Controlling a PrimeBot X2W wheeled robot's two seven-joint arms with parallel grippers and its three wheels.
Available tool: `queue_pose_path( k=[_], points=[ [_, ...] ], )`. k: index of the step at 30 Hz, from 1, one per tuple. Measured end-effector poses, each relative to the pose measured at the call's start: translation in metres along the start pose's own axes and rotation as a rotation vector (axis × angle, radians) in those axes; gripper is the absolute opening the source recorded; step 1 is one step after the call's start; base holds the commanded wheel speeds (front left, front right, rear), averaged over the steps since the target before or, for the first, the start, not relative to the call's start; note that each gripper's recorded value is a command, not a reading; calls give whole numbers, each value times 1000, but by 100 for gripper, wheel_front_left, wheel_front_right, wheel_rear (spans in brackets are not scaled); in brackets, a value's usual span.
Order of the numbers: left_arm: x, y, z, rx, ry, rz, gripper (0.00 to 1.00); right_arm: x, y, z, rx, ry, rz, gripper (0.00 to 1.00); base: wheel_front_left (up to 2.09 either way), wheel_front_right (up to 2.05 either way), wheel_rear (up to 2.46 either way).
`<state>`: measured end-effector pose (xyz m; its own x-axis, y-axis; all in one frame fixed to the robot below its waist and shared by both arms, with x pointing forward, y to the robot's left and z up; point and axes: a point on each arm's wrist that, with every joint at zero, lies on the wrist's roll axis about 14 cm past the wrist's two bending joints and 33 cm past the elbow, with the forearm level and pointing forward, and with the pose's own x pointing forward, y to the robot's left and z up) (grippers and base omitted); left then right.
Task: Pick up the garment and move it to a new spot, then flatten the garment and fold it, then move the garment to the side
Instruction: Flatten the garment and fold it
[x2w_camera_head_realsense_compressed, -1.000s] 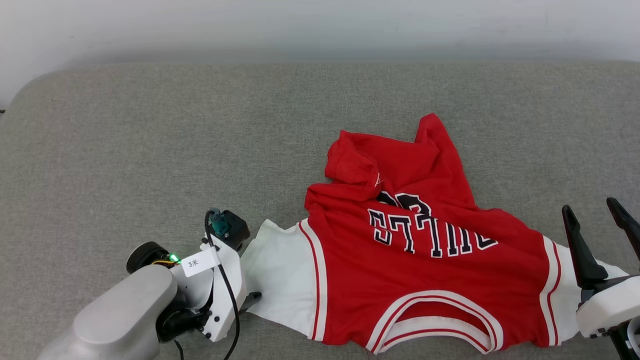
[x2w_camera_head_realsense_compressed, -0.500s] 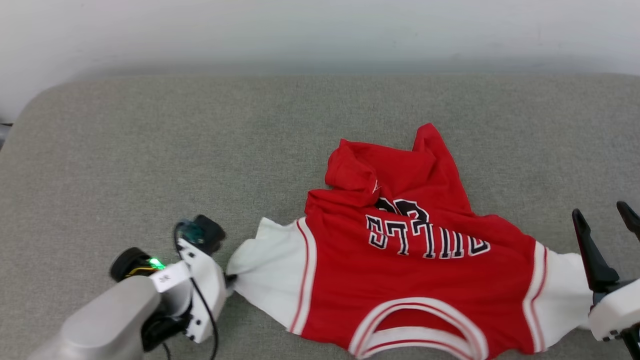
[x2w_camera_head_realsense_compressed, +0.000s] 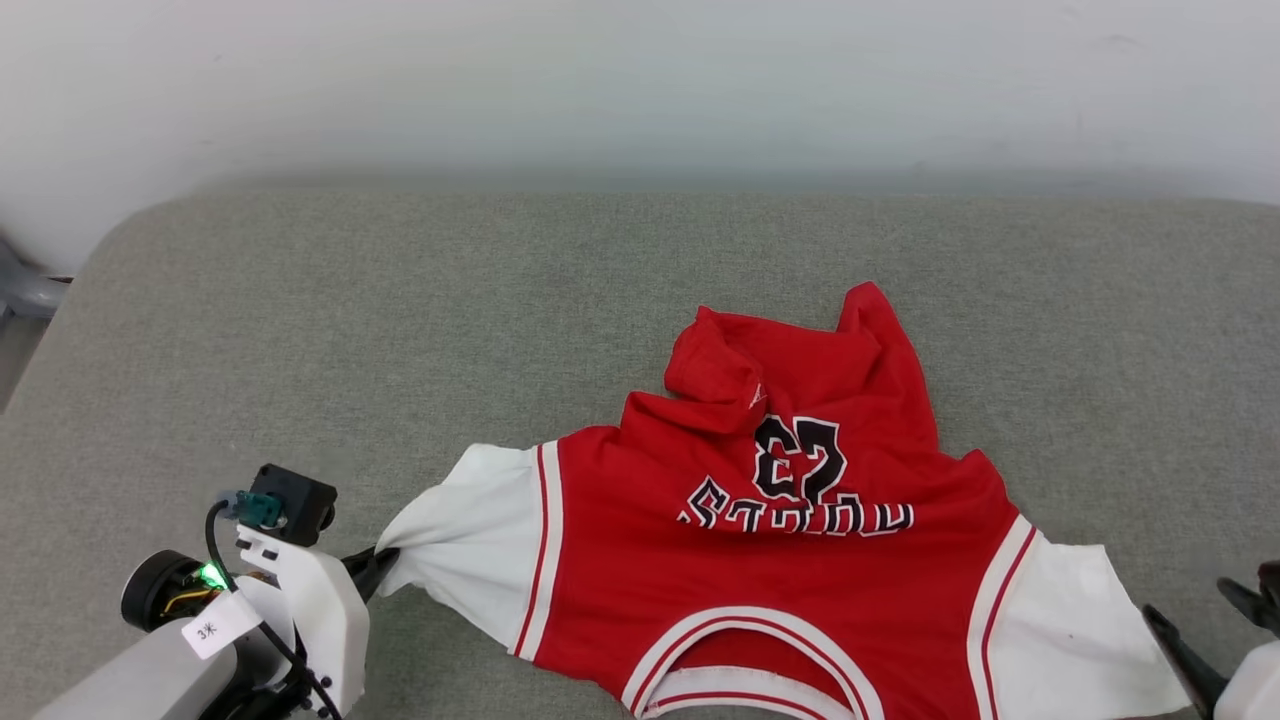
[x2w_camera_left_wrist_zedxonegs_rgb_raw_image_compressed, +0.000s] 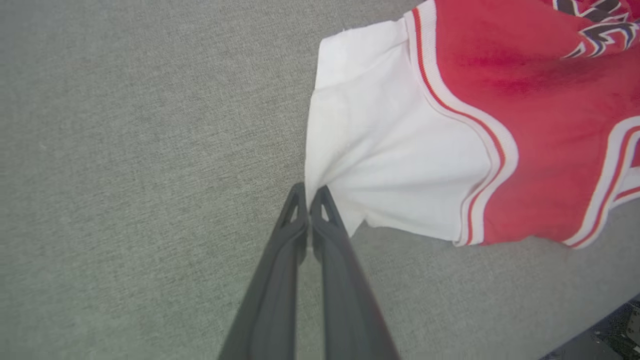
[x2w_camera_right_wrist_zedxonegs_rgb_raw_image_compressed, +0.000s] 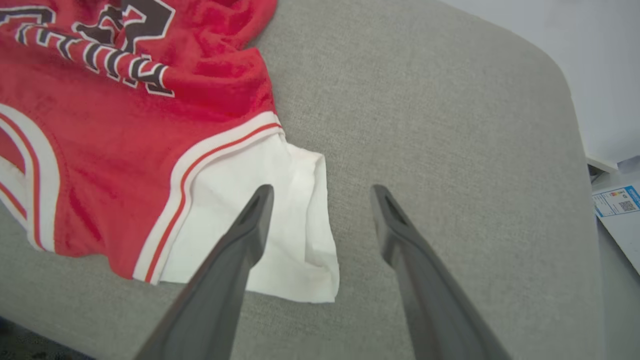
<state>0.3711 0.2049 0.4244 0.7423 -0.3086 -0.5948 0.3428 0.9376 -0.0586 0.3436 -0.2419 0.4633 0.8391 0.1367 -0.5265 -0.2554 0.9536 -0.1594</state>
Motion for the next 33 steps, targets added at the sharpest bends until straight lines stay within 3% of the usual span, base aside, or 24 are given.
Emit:
queue_pose_path(
  k=[8, 25, 26, 27, 33],
  points=[
    [-5, -9, 5, 5, -31, 1, 0, 0, -18, -46, -65, 292, 1, 100, 0, 0, 0],
    [2, -12, 8, 11, -38, -9, 0, 38, 19, -103, -65, 482, 147, 100, 0, 0, 0],
    [1, -12, 9, 11, -43, -8, 0, 38, 20, -105, -57, 483, 150, 20, 0, 0, 0],
    [1, -13, 9, 10, -47, -8, 0, 39, 20, -103, -44, 469, 151, 0, 0, 0, 0],
    [-4, -22, 17, -19, -123, -16, 0, 42, 24, -78, 15, 321, 154, 0, 0, 0, 0]
  ],
)
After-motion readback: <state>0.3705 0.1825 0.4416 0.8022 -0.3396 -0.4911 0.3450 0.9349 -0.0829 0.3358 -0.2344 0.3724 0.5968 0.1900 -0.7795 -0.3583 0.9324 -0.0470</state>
